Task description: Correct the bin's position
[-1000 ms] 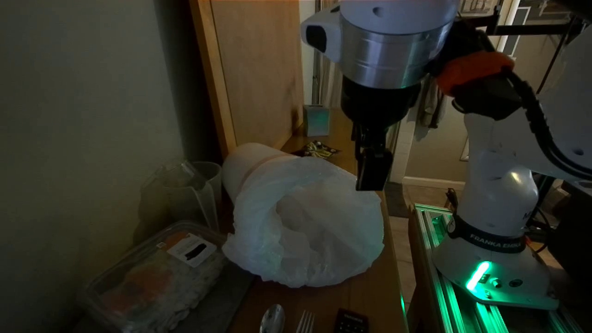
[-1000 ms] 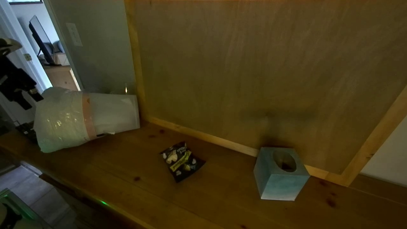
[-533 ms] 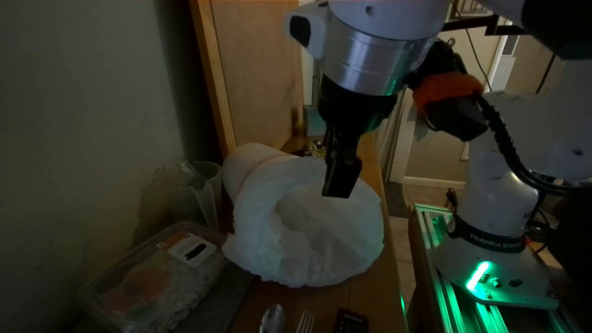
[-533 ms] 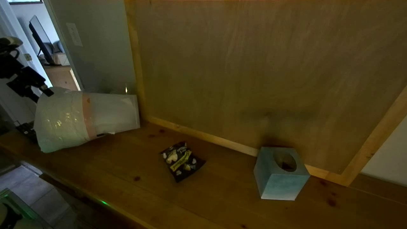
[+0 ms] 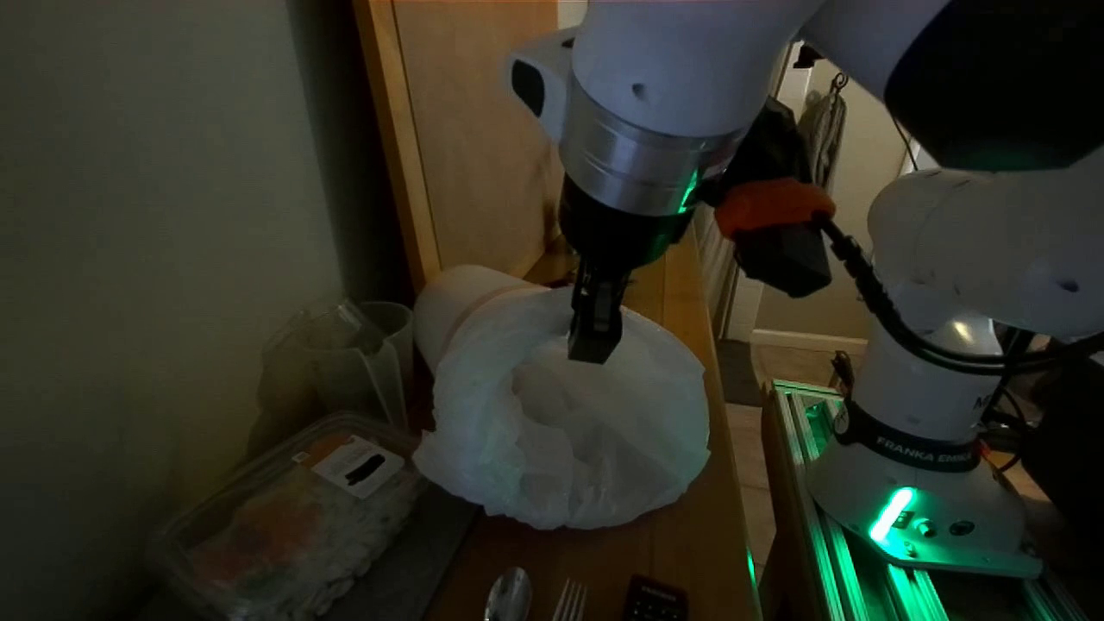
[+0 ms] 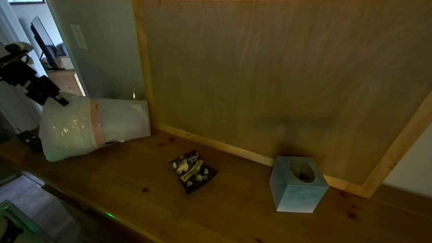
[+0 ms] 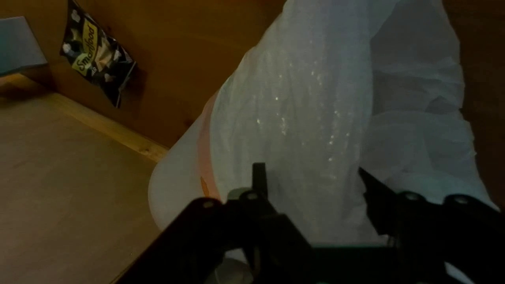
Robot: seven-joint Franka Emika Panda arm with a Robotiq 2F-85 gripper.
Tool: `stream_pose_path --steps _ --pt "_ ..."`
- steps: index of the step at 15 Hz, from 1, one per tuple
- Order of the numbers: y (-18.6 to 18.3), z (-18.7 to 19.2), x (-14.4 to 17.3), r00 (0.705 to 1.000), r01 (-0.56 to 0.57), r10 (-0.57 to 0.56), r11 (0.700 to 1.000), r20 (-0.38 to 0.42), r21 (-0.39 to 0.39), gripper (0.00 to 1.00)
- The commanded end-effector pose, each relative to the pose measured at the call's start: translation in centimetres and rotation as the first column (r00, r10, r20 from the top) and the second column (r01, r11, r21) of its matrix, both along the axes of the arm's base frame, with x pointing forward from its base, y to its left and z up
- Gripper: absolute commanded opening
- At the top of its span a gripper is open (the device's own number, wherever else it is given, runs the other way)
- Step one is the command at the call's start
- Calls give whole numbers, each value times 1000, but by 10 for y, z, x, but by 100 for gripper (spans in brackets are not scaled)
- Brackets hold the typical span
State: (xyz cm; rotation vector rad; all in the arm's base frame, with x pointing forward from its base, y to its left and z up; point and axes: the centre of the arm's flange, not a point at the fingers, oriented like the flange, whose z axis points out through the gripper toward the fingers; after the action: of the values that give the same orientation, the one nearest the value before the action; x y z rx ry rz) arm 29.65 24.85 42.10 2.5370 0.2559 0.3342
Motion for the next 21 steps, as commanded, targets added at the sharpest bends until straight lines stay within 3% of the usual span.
stream_pose_path --steps 1,4,6,9,13,18,21 --pt "-12 -1 8 999 50 -49 999 -15 20 25" --pt "-29 14 2 993 109 -106 992 -56 56 5" --pt "-42 30 -4 983 173 -166 981 -84 83 5" --pt "-72 57 -9 949 302 -283 941 -136 153 2" --pt "-113 92 3 896 441 -406 860 -180 256 1" --pt "-157 134 15 834 551 -497 742 -238 382 2" --pt "-179 147 23 783 622 -539 660 -312 421 2"
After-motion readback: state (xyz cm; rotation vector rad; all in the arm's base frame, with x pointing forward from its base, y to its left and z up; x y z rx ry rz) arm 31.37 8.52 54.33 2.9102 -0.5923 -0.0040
